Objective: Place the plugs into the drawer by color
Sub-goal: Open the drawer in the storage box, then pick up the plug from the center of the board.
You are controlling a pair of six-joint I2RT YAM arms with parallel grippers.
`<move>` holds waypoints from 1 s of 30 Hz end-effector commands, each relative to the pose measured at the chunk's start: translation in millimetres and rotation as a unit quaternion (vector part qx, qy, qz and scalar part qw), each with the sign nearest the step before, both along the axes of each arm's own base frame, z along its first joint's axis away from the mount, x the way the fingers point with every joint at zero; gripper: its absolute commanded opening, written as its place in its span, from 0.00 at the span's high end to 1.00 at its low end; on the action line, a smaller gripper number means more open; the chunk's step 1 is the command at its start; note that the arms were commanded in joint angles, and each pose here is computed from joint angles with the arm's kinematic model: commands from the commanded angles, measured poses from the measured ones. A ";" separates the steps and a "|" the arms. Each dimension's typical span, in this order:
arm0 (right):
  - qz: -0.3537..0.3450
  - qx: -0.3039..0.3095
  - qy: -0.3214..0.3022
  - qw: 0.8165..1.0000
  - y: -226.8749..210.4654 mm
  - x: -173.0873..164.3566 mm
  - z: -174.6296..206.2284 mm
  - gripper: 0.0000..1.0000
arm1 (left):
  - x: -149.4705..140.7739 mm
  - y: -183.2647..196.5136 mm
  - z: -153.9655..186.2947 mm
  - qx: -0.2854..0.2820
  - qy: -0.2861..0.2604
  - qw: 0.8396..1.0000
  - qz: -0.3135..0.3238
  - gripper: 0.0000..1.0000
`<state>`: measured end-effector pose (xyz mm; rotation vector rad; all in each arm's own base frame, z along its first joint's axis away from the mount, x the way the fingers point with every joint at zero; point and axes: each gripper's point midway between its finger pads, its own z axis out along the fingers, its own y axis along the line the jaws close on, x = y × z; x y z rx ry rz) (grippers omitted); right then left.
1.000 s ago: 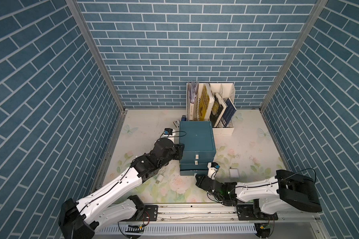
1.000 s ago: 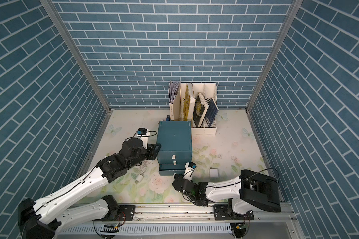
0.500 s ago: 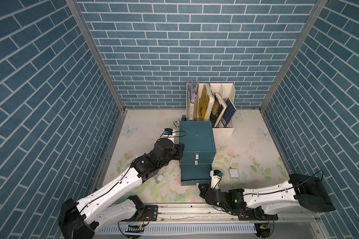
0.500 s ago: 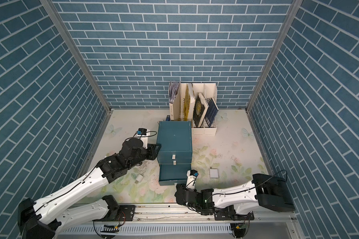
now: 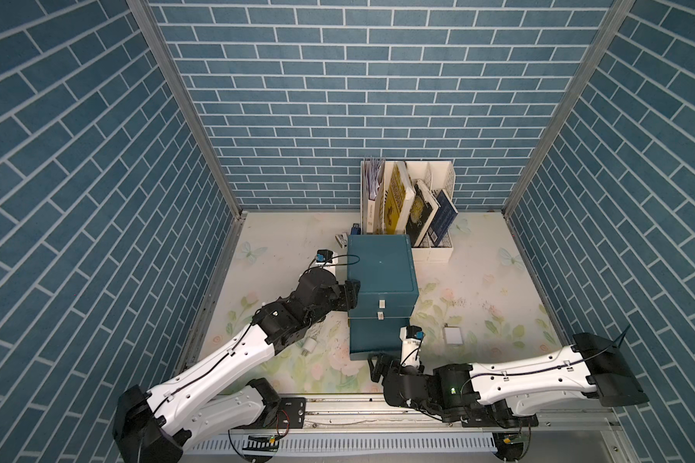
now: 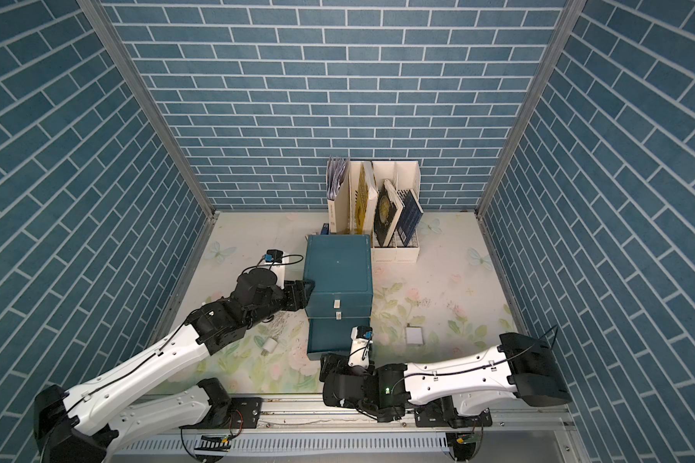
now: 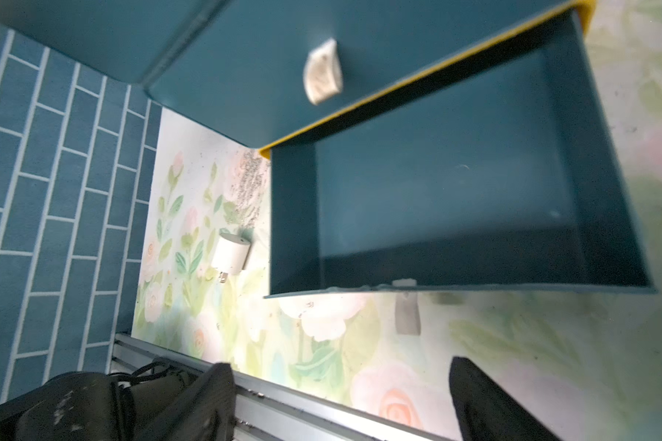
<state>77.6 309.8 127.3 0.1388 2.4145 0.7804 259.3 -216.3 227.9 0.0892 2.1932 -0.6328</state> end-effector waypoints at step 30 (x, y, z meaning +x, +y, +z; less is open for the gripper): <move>-0.099 -0.191 0.110 0.970 -217.8 125.9 -72.5 0.15 | -7.3 2.6 18.2 -0.015 0.000 1.000 -0.007 0.18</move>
